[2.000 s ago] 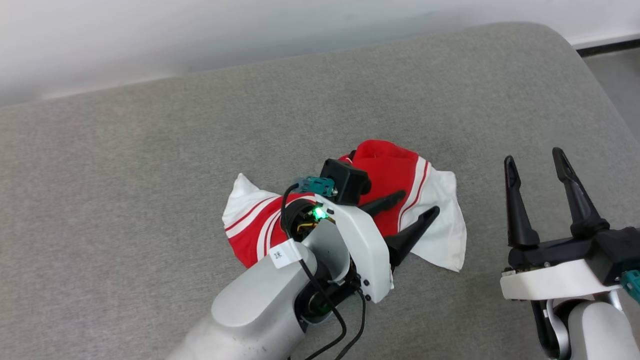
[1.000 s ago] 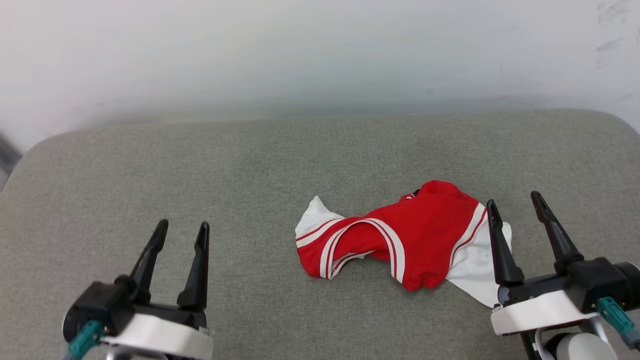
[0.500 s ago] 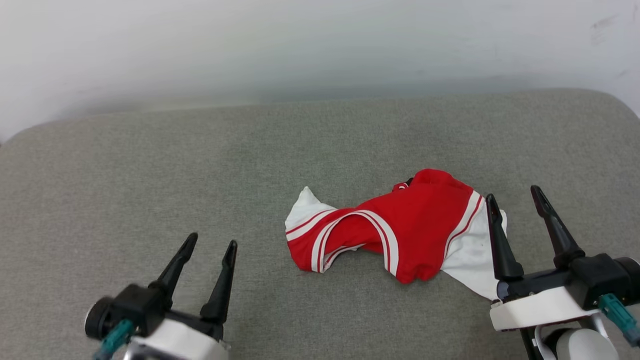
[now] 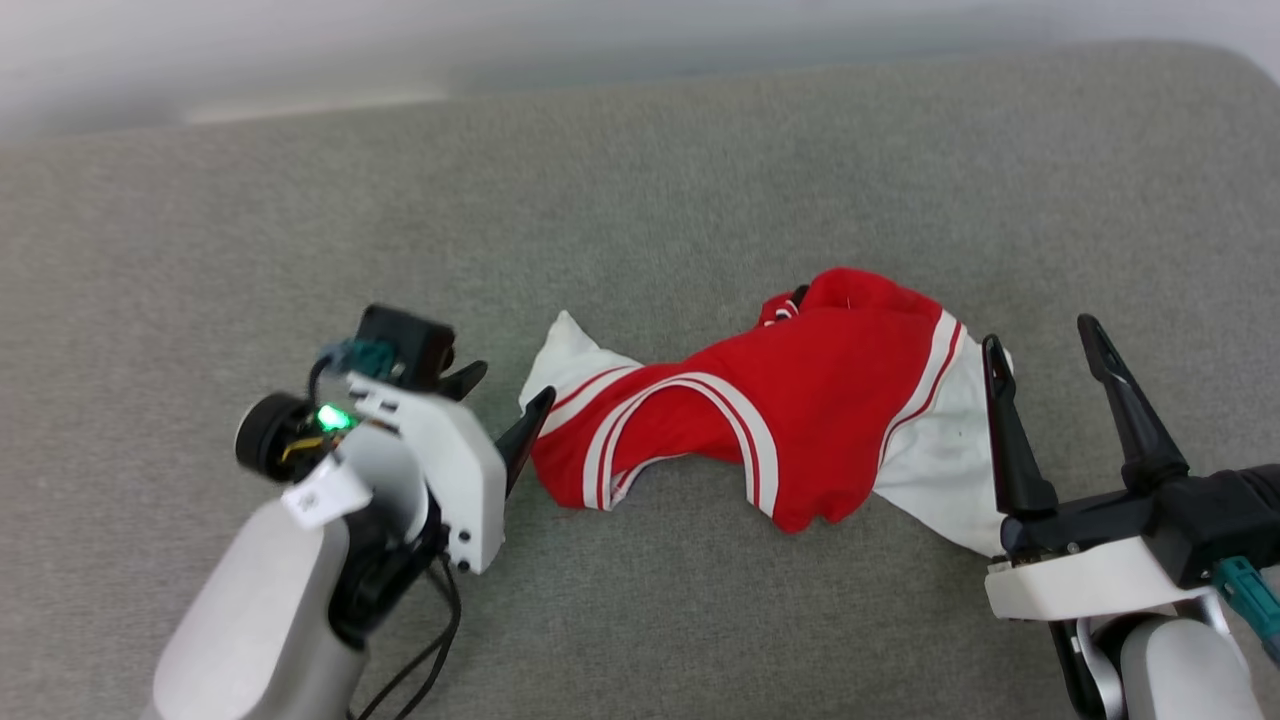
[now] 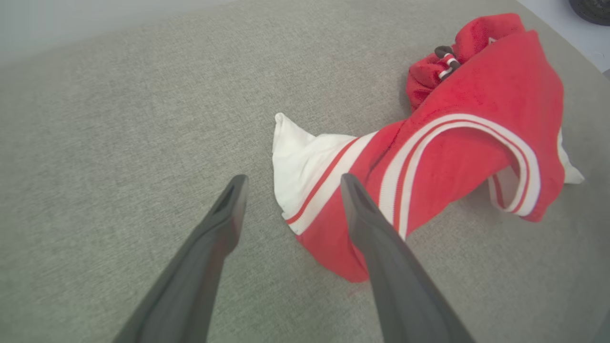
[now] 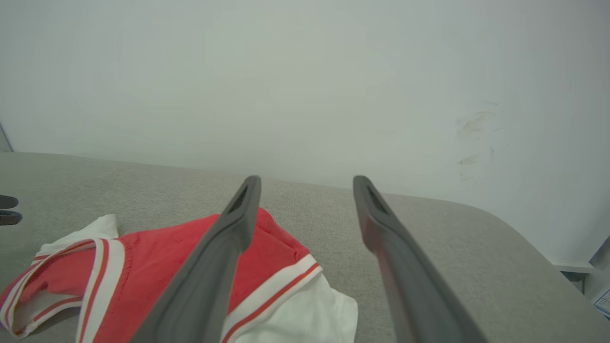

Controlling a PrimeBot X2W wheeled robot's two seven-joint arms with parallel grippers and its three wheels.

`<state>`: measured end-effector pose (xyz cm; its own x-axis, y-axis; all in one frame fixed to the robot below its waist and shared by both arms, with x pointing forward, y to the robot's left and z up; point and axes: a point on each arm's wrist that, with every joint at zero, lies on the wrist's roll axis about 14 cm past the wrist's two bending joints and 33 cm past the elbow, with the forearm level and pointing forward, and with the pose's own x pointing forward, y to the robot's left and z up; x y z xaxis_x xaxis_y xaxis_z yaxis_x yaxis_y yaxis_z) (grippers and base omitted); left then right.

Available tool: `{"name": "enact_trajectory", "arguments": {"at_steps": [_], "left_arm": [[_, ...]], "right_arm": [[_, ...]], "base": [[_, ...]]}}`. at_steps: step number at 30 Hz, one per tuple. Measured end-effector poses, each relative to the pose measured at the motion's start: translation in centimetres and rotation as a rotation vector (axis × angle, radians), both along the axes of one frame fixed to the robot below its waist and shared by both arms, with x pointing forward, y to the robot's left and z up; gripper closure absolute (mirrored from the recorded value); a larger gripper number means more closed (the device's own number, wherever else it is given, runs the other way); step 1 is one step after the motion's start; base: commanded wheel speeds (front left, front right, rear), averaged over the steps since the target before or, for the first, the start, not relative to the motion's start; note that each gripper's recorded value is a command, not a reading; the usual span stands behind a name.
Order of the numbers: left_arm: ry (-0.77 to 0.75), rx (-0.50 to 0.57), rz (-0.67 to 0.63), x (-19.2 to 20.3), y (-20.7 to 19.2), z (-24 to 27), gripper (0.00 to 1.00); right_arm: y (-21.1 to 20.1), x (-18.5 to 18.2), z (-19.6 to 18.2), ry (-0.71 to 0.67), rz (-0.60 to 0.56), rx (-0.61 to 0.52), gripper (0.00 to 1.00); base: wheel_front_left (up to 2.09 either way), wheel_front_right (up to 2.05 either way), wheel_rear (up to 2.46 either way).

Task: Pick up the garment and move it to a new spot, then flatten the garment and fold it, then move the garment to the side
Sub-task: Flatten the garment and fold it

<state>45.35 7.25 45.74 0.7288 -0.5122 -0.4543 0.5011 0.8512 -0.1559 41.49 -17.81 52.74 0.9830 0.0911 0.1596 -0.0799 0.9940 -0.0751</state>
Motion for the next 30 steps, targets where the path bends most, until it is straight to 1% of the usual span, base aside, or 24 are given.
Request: {"name": "enact_trajectory", "arguments": {"at_steps": [5, 8, 13, 14, 15, 19, 22, 24, 27, 30], "left_arm": [[0.143, 0.079, -0.067, 1.6, -1.3, -3.3, 0.0], [0.188, 0.106, -0.083, 2.3, -1.9, -4.9, 0.0], [0.284, 0.181, -0.117, 2.1, -2.0, -8.3, 0.0], [0.302, 0.182, -0.125, 1.9, -2.2, -8.6, 0.15], [0.313, 0.172, -0.129, 1.8, -2.4, -8.7, 1.0], [0.296, 0.129, -0.128, 1.1, -2.9, -8.5, 1.0], [0.218, 0.089, -0.071, 1.6, -2.1, -7.2, 1.0], [0.134, 0.037, -0.001, 2.3, -1.3, -5.5, 1.0], [-0.063, -0.034, 0.065, 3.4, -0.2, -1.0, 1.0], [-0.253, -0.101, 0.126, 3.3, 1.3, 3.3, 1.0]], "right_arm": [[-0.7, 0.9, -2.1, 0.055, -0.02, -0.011, 0.0], [-1.0, 1.1, -3.2, 0.083, -0.029, 0.012, 0.0], [-1.0, 1.3, -4.3, 0.112, -0.027, 0.019, 0.0], [-1.1, 1.3, -4.3, 0.112, -0.03, 0.021, 0.0], [-1.2, 1.3, -4.3, 0.112, -0.033, 0.021, 0.0], [-1.5, 1.3, -4.0, 0.104, -0.043, 0.021, 0.0], [-1.3, 1.2, -3.4, 0.087, -0.035, 0.02, 0.0], [-0.9, 1.1, -2.7, 0.069, -0.025, 0.018, 0.0], [-0.7, 0.7, -1.7, 0.043, -0.021, 0.022, 0.0], [0.1, 0.4, -1.3, 0.036, 0.003, 0.021, 0.0]], "base": [[0.0, 0.0, 0.0], [0.0, 0.0, 0.0], [0.0, 0.0, 0.0], [0.0, 0.0, 0.0], [0.0, 0.0, 0.0], [0.0, 0.0, 0.0], [0.0, 0.0, 0.0], [0.0, 0.0, 0.0], [0.0, 0.0, 0.0], [0.0, 0.0, 0.0]]}}
